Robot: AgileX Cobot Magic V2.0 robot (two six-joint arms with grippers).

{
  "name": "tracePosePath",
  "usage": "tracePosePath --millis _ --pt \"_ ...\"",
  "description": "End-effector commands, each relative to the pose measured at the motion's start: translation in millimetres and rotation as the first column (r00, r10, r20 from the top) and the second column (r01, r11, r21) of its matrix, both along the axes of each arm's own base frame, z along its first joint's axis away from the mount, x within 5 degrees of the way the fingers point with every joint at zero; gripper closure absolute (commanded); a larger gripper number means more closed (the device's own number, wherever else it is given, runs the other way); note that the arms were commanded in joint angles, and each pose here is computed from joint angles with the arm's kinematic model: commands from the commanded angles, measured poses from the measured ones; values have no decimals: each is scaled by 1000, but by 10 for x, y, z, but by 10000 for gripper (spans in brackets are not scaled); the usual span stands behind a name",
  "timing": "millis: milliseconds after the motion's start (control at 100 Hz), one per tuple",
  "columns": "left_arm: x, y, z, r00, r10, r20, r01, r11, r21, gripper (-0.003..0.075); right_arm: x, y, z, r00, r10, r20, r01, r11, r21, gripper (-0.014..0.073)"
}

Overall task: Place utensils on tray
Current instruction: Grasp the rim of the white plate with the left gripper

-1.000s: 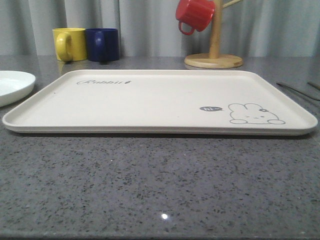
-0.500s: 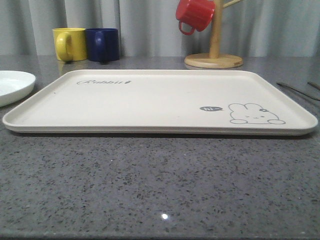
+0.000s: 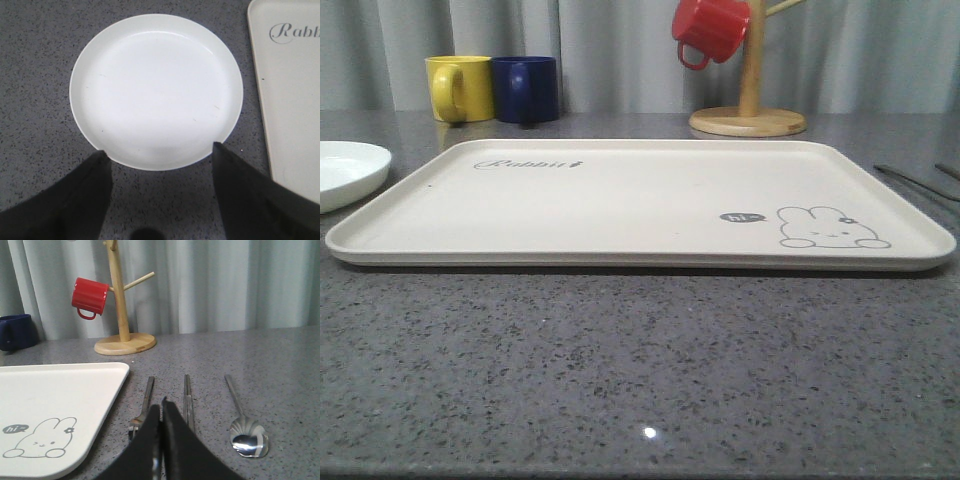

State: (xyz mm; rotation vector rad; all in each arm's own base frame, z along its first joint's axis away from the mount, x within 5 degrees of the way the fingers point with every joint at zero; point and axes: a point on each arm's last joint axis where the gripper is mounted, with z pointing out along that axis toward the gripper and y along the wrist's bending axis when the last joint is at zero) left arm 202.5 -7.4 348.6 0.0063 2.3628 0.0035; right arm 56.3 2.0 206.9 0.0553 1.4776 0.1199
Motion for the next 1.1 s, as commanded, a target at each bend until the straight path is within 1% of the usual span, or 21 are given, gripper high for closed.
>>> tracePosePath --millis 0,220,430,570,770,1030,1090 --pt "194 41 143 996 35 77 -34 999 -15 310 -42 -7 144 992 -10 123 11 1000 -5 663" --pt "643 342 19 989 147 -2 -147 989 -6 310 -42 -7 144 992 -10 123 11 1000 -5 663" --pt "1008 583 -222 979 171 -108 -168 985 37 310 -42 -7 144 992 -10 123 11 1000 -5 663" --pt "1188 706 -399 967 190 -171 -185 982 44 310 -42 -7 144 992 -10 123 11 1000 -5 663" --pt "1356 740 -615 957 174 -233 -167 985 50 310 -42 -7 144 992 -10 123 11 1000 -5 663" --pt "1455 759 -847 939 171 -298 -164 985 49 311 -42 -7 144 992 -10 123 11 1000 -5 663" --pt "1463 760 -873 936 171 -307 -163 985 49 329 -42 -7 144 992 -10 123 11 1000 -5 663"
